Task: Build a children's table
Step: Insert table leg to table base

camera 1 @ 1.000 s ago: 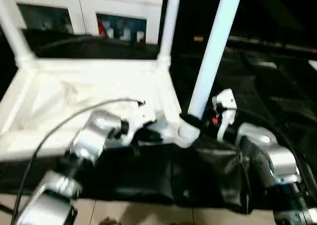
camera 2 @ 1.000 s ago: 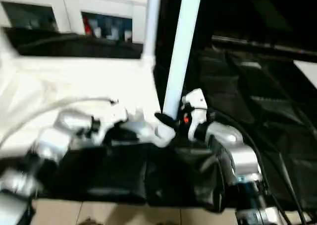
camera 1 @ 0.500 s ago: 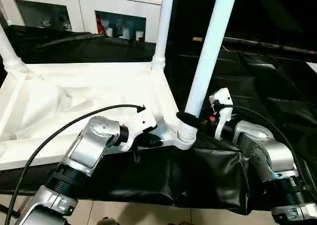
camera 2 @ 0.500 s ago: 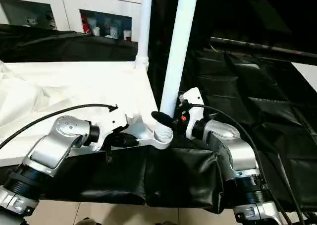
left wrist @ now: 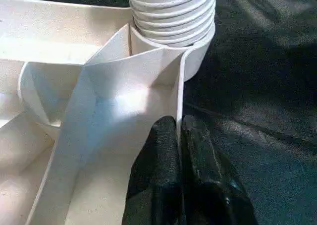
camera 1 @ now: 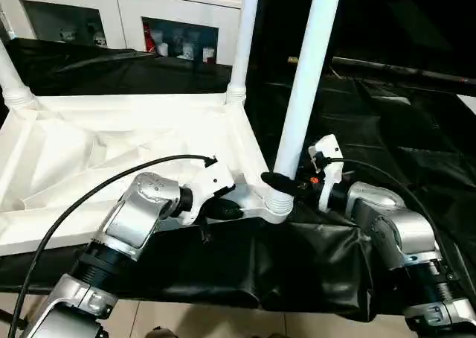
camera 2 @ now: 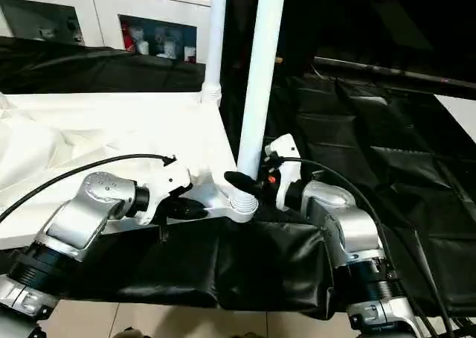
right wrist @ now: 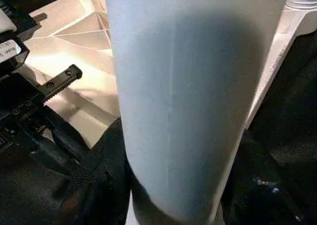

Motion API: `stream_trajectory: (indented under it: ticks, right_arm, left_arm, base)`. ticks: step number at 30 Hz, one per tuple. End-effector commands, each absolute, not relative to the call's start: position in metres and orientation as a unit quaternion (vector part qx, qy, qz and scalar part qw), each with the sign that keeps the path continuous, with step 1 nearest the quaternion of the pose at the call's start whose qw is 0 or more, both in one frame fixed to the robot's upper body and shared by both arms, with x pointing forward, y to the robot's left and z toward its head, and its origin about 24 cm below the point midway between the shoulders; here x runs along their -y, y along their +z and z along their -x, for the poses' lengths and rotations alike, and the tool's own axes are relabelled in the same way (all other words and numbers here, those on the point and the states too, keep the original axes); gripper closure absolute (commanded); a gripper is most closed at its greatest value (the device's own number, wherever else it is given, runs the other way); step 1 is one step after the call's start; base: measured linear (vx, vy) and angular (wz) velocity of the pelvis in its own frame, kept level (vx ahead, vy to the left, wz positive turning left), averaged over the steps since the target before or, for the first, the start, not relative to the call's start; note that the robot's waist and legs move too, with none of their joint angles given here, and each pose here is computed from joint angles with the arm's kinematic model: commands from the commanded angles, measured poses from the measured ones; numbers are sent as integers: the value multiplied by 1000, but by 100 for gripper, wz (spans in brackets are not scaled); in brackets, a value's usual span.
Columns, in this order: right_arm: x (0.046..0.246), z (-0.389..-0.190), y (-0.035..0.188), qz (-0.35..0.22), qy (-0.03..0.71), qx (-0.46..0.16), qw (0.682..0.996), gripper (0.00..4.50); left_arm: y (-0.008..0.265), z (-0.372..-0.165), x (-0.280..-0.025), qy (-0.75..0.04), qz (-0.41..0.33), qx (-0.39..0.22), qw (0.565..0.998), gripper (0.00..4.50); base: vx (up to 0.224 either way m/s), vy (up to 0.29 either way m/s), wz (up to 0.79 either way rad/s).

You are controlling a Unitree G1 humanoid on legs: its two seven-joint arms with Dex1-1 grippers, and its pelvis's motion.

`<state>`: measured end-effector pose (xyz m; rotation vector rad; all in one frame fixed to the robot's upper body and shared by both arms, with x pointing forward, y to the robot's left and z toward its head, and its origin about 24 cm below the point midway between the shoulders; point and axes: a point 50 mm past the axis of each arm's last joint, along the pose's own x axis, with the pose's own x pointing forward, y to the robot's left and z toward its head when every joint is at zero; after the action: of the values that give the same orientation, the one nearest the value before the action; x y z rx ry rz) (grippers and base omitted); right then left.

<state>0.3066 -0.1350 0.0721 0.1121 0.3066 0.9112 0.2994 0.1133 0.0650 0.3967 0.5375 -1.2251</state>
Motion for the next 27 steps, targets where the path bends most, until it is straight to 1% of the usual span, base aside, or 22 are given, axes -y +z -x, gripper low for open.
stream_trajectory:
  ticks: [1,3,7,8,9,10,12,16,19,24,27]
  right_arm:
    - [135,-306,71,-50,445,-160,880,260]
    - [136,-308,69,-51,438,-153,885,260]
    - [136,-312,65,-83,423,-142,891,260]
    - [139,-310,59,-97,417,-135,893,260]
    - [140,-310,59,-100,416,-135,894,260]
    - [144,-308,54,-120,405,-132,897,260]
    - [148,-306,49,-134,394,-133,900,260]
    - [154,-303,40,-147,376,-131,906,261]
    - [159,-299,32,-159,356,-118,914,261]
    - [160,-295,27,-160,347,-111,918,261]
    - [162,-287,17,-157,338,-109,921,261]
  left_arm:
    - [72,-305,-114,-555,-156,-223,786,450]
    - [73,-306,-114,-557,-155,-223,785,450]
    - [73,-306,-115,-558,-152,-222,785,450]
    - [73,-306,-115,-556,-156,-223,785,450]
    - [73,-306,-116,-556,-156,-223,785,450]
    - [73,-306,-116,-555,-156,-223,786,450]
    - [73,-306,-117,-554,-158,-222,787,450]
    - [72,-307,-117,-550,-159,-219,790,450]
    - [74,-308,-118,-549,-162,-216,791,450]
    - [74,-310,-119,-546,-166,-213,793,450]
    - [76,-313,-120,-541,-168,-210,797,450]
  base:
    - [0,0,0]
    - [0,0,0]
    - [0,0,0]
    - [0,0,0]
    - [0,0,0]
    - [0,0,0]
    - [0,0,0]
    - [0,0,0]
    - [0,0,0]
    - [0,0,0]
    - [0,0,0]
